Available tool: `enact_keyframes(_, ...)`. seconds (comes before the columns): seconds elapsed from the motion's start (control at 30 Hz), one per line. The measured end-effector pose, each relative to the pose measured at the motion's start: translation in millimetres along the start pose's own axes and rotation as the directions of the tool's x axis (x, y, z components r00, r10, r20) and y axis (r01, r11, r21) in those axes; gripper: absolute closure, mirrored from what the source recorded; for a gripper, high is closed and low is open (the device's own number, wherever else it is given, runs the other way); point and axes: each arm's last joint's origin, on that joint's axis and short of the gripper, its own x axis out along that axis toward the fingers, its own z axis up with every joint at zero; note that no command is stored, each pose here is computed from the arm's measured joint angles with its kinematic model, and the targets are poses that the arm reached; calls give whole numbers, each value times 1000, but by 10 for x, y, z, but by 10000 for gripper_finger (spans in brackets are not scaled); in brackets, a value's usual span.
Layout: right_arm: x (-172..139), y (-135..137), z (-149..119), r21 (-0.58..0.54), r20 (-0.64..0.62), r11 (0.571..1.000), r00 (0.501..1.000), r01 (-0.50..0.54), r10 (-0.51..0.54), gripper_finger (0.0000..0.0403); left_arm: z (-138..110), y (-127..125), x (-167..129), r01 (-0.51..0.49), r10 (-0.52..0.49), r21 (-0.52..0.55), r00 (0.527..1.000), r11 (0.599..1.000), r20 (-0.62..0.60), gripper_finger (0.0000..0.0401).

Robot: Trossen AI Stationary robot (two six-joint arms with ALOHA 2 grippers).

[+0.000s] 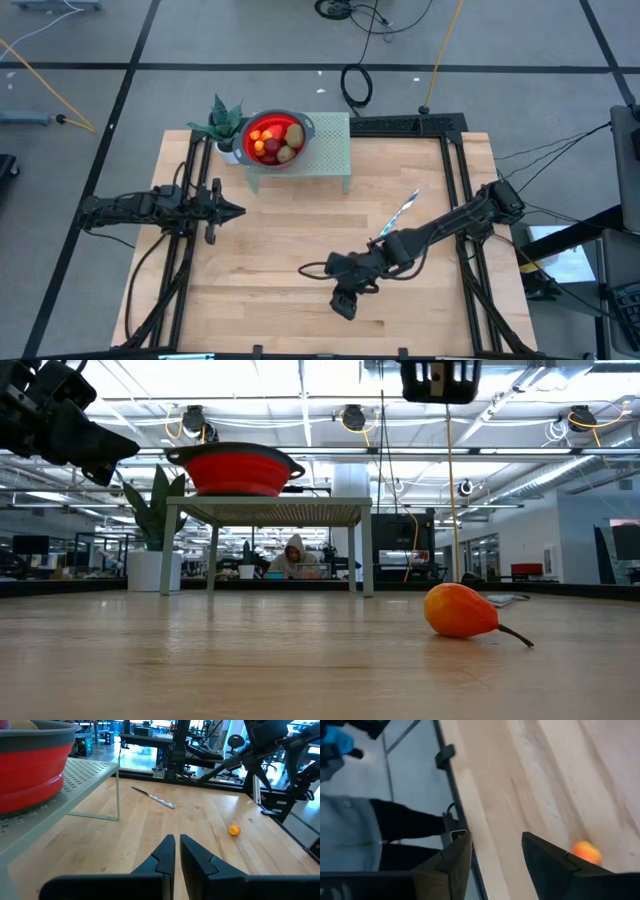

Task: Pick & Place Fruit
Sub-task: Put the pear into the red strainer bowl on the shelf

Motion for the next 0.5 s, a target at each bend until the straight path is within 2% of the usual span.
enact_keyframes(0.13,65,-63,-47,59,-4,994,996,90,-90,228,0,0,0,0,0,-1,1000,1000,0,375)
enact_keyframes(0.23,183,-154,-90,78,-53,984,986,163,-159,221,-1,0,0,0,0,0,1000,1000,-1,375)
enact_keyframes(0.33,321,-224,-114,62,-80,977,977,203,-198,215,0,0,0,0,0,0,1000,1000,0,375)
enact_keyframes(0.5,474,-263,-180,-25,-101,973,967,231,-232,207,-1,0,0,0,0,0,1000,1000,-1,375)
